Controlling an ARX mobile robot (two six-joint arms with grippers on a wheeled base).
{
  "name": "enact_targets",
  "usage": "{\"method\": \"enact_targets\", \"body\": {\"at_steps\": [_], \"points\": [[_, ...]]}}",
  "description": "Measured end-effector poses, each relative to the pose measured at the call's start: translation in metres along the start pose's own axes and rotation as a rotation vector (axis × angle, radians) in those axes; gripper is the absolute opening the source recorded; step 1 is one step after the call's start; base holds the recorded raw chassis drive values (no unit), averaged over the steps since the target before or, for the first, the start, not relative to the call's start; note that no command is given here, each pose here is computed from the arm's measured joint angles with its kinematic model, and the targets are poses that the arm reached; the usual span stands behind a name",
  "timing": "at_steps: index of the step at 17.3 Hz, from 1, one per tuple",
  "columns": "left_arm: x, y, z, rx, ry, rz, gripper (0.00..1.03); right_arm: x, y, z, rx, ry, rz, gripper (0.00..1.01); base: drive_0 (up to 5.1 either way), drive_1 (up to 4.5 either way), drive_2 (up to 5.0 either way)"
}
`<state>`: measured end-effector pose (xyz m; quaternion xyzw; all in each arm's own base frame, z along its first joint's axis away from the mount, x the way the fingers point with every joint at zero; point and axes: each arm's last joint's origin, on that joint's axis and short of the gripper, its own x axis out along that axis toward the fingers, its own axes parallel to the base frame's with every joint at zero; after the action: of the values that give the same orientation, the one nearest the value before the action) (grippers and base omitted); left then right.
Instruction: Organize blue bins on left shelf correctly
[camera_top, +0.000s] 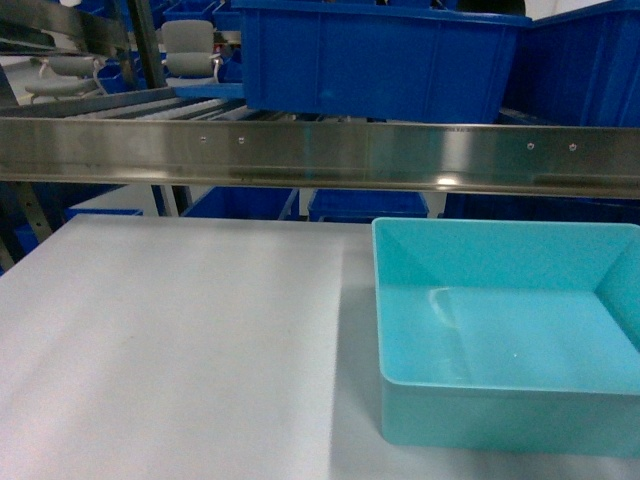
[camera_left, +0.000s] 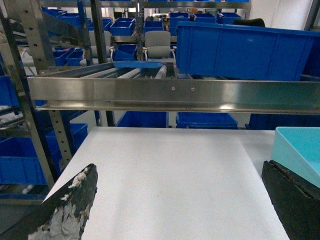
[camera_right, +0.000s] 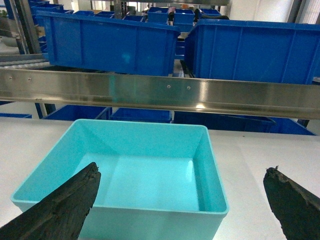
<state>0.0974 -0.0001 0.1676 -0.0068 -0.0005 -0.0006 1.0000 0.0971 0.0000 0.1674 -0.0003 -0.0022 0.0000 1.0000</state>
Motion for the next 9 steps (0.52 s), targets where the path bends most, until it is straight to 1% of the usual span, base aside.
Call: {"method": "enact_targets", "body": {"at_steps": [5, 8, 9], "points": [[0.0000, 0.0000, 0.0000, 0.000, 0.000, 0.001, 0.98, 0.0000, 0.0000, 0.0000, 0.000, 0.000, 0.000, 0.98, 4.4, -2.30, -2.3], [0.0000, 0.0000, 0.0001, 0.000, -0.001, 0.001, 0.98, 0.0000, 0.0000, 0.0001, 0.000, -0.001, 0.000, 0.98, 4.8, -3.43, -1.2], [0.0000, 0.0000, -0.0001, 0.000, 0.001, 0.001, 0.98, 0.0000, 0.0000, 0.0000, 0.000, 0.000, 0.000, 0.98, 0.0, 0.00, 0.0]]}}
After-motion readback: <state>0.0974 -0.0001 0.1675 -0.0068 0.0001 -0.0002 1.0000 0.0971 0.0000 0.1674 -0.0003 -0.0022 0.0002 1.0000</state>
